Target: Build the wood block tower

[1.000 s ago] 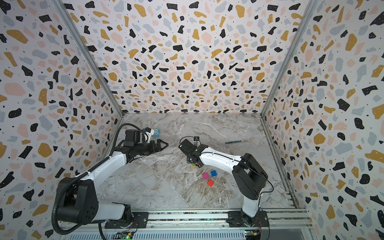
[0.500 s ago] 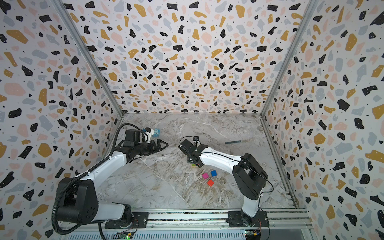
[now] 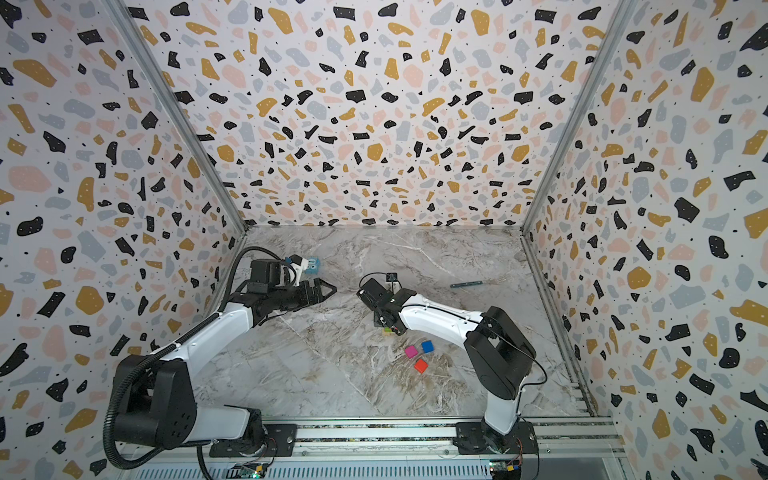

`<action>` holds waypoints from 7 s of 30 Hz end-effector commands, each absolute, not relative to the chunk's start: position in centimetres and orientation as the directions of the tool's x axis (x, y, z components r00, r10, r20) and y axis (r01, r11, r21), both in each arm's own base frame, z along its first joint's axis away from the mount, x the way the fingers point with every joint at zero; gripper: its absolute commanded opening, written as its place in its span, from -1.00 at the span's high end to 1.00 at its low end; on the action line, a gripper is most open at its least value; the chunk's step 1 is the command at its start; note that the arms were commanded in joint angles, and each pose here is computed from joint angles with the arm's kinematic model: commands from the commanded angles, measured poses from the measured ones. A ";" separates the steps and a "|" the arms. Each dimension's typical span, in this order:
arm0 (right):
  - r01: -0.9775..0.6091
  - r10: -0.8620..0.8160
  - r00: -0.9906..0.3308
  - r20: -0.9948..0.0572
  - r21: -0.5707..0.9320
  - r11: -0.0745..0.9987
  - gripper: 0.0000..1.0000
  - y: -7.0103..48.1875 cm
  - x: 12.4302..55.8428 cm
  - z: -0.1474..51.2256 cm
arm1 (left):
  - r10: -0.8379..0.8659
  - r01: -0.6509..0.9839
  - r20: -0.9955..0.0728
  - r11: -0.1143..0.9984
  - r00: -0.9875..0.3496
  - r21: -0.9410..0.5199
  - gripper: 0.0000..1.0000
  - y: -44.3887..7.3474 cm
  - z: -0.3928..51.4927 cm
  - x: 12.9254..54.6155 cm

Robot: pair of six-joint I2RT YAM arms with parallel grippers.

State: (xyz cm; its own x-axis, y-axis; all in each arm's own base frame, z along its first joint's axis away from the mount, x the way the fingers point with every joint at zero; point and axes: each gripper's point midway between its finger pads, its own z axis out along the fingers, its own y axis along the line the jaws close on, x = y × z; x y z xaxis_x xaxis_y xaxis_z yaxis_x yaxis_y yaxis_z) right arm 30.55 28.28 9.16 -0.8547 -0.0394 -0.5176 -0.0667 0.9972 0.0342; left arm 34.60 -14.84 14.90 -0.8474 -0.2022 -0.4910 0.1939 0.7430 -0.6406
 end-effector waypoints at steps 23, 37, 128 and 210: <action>-0.084 -0.076 -0.848 -0.525 -0.008 0.996 0.51 27.6 30.4 9.0 | -0.191 0.218 -0.512 0.742 -0.837 -0.633 -0.96 -15.1 15.2 34.6; -0.079 -0.060 -0.840 -0.539 0.012 0.997 0.51 27.6 30.3 10.1 | -0.191 0.219 -0.513 0.742 -0.837 -0.633 -0.96 -15.1 15.2 34.6; -0.337 -0.202 -0.825 -0.528 0.172 0.926 0.53 23.1 26.1 8.6 | 0.088 0.289 -0.382 0.810 -0.920 -0.510 -0.95 -28.7 5.6 31.6; -0.040 0.021 -0.805 -0.592 0.091 0.995 0.52 27.0 30.2 12.9 | 0.163 0.391 -0.470 0.807 -0.868 -0.442 -0.96 -21.7 13.0 29.8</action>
